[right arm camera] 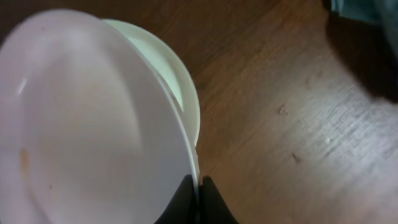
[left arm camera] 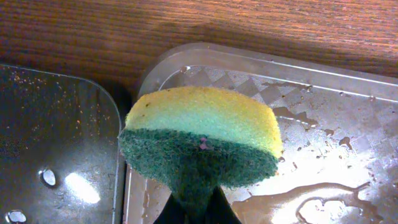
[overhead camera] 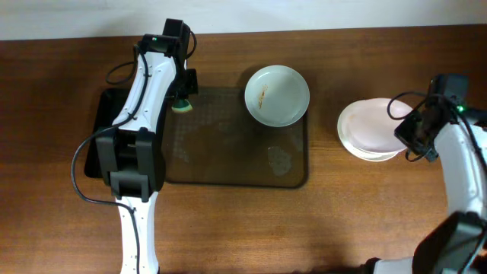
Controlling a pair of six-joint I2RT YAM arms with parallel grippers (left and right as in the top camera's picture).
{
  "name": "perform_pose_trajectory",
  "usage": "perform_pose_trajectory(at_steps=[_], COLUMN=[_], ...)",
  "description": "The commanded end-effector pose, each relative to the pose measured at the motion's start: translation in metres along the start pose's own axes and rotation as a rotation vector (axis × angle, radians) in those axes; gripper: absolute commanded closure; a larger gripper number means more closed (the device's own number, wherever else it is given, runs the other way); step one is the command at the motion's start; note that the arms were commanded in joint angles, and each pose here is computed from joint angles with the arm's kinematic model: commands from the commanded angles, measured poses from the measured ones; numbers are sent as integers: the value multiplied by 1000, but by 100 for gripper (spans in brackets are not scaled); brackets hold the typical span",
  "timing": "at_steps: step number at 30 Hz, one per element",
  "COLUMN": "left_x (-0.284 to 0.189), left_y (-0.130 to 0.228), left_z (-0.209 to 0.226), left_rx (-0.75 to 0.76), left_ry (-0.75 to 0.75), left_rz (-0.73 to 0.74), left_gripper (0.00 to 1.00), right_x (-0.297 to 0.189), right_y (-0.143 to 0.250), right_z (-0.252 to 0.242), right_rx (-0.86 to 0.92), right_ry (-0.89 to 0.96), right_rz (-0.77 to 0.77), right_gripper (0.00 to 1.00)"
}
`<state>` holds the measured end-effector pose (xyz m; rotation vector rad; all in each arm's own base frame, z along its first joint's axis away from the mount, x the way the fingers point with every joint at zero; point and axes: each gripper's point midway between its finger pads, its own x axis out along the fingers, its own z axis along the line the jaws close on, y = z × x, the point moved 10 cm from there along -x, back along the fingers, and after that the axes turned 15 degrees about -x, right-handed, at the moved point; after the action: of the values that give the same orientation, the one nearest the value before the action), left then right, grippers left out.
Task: Clean dirty plates on tray and stack at the side
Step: 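Grasp the back white plate with the right gripper and pull it forward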
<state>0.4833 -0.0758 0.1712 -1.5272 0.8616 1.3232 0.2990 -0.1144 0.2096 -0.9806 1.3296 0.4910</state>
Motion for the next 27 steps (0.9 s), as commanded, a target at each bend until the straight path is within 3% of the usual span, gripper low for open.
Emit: perform_pose_trajectory(at_steps=[1,2,3,5,7,9,12,17,23,27], left_x=[-3,-3,-3,-3,-3,-3,-3,-3,-3,-3], left_y=[-3,-2,-2,-3,-2,-2,-2,-2,-3,-3], left_z=[-2,-2,-2,-2,-2,-2,-2,-2,-2,-2], left_rx=[16,16,16,16,16,16,16,16,16,16], left_ry=[8,8,9,9,9,8,8,8,9,8], left_rz=[-15,-15,-15,-15,-15,-15,-15,-15,-15,-15], left_gripper=[99,99,99,99,99,99,99,99,99,99], right_x=[34,41,44,33,-5,-22,-20,50,68,55], right_y=[-1,-2,-3,-9,-17,-6,19,61,93,139], right_z=[4,5,8,24,82,132,191,243,263,276], right_rx=[-7,-8,-8,-101,-259,-354,-280,-269,-380,-484], right_ry=[6,8,-28,-213,-352,-433,-409,-355,-359,-422], right_rz=[41,49,56,39,-62,-134,-172,-20,68,254], right_gripper=[76,49,33,31,30,32,46,75,80,84])
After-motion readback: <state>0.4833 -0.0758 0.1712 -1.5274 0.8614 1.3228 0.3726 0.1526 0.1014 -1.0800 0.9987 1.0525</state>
